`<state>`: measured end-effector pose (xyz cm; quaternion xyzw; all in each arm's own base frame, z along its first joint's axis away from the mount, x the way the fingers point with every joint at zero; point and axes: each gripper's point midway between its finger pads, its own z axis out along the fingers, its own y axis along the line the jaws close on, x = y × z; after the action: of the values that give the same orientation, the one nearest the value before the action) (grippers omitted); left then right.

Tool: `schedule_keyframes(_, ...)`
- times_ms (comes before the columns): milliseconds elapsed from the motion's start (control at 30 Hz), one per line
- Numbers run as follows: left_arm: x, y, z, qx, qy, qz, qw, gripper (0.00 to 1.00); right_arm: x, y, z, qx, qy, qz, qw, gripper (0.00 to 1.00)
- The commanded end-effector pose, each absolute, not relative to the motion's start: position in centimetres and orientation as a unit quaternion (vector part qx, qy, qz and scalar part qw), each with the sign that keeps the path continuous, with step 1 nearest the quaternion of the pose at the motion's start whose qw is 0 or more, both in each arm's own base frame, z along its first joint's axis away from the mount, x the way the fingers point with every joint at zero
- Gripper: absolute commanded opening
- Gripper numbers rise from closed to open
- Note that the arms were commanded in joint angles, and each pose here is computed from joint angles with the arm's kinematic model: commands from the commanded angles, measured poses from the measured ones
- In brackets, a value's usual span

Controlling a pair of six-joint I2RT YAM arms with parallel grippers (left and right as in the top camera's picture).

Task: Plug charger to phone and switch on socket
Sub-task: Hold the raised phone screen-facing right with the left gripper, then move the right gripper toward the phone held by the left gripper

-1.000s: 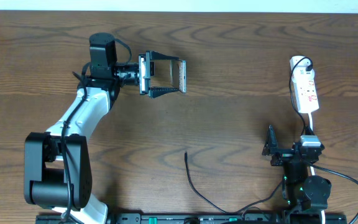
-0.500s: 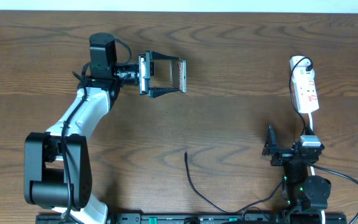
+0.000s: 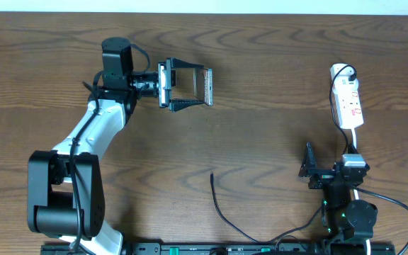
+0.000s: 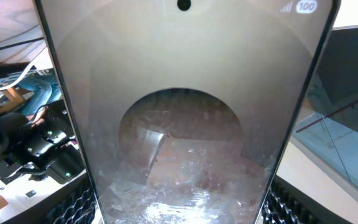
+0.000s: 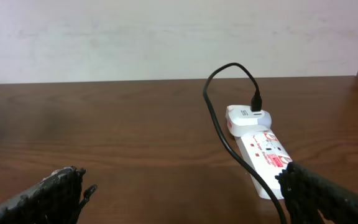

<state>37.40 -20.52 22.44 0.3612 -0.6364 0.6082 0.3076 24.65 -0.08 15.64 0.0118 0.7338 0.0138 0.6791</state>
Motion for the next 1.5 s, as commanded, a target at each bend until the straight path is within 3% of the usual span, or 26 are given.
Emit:
schedule_keyframes(0,37.3,-20.4,23.6,0.357,-0.631,0.607,0.325,0.07,24.7,0.0,15.5,0.014,0.736,0.015,0.677,0.99)
schedule_keyframes(467,38.6,-20.3,23.0,0.297,-0.674,0.642,0.210,0.07,24.7,0.0,15.5,0.014,0.736,0.015,0.677,0.99)
schedule_keyframes(1333,40.3,-19.3,23.0,0.305,-0.677,0.651,0.156,0.07,24.7,-0.2,16.2,0.019,0.725,0.013,0.688,0.99)
schedule_keyframes(1467,40.6,-19.3,22.9,0.310,-0.677,0.650,0.148,0.07,24.7,0.7,18.1,0.053,0.698,0.088,0.708,0.99)
